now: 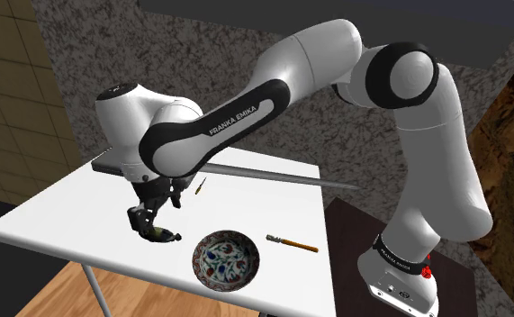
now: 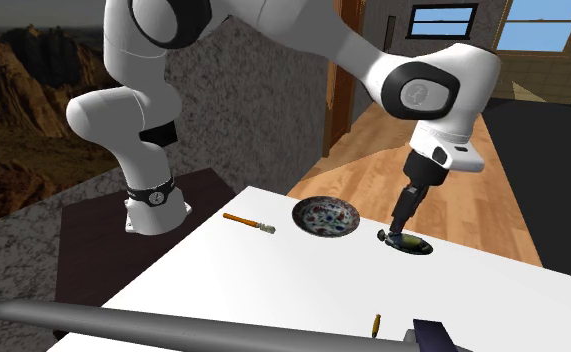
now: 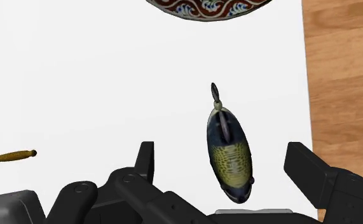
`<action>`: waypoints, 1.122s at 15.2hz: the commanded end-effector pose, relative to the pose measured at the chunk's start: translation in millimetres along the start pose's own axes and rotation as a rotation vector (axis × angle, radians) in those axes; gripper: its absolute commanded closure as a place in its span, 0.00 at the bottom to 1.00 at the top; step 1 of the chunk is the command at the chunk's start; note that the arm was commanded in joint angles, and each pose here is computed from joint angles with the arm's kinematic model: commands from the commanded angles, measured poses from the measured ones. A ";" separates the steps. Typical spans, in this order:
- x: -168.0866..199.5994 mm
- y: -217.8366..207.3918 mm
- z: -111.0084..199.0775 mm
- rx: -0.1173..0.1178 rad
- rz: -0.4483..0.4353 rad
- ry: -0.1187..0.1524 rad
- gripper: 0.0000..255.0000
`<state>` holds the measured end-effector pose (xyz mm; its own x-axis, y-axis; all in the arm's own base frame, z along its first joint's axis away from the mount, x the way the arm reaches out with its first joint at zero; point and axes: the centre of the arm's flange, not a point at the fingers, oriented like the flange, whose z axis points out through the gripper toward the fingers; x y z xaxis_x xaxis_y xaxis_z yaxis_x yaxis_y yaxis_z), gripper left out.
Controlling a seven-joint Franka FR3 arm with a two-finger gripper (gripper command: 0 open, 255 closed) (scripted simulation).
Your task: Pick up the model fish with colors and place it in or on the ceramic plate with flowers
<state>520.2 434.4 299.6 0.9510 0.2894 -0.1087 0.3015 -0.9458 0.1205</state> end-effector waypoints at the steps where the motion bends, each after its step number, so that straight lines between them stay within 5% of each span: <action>1: 15.5 -18.1 13.5 -0.013 -0.009 0.000 0.00; 9: 18.9 -21.1 56.0 -0.015 -0.010 0.000 0.00; 17: 18.9 -21.0 56.0 -0.015 -0.010 0.000 0.00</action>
<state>528.0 451.5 239.8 0.9478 0.2991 -0.1101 0.3124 -0.9404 0.1342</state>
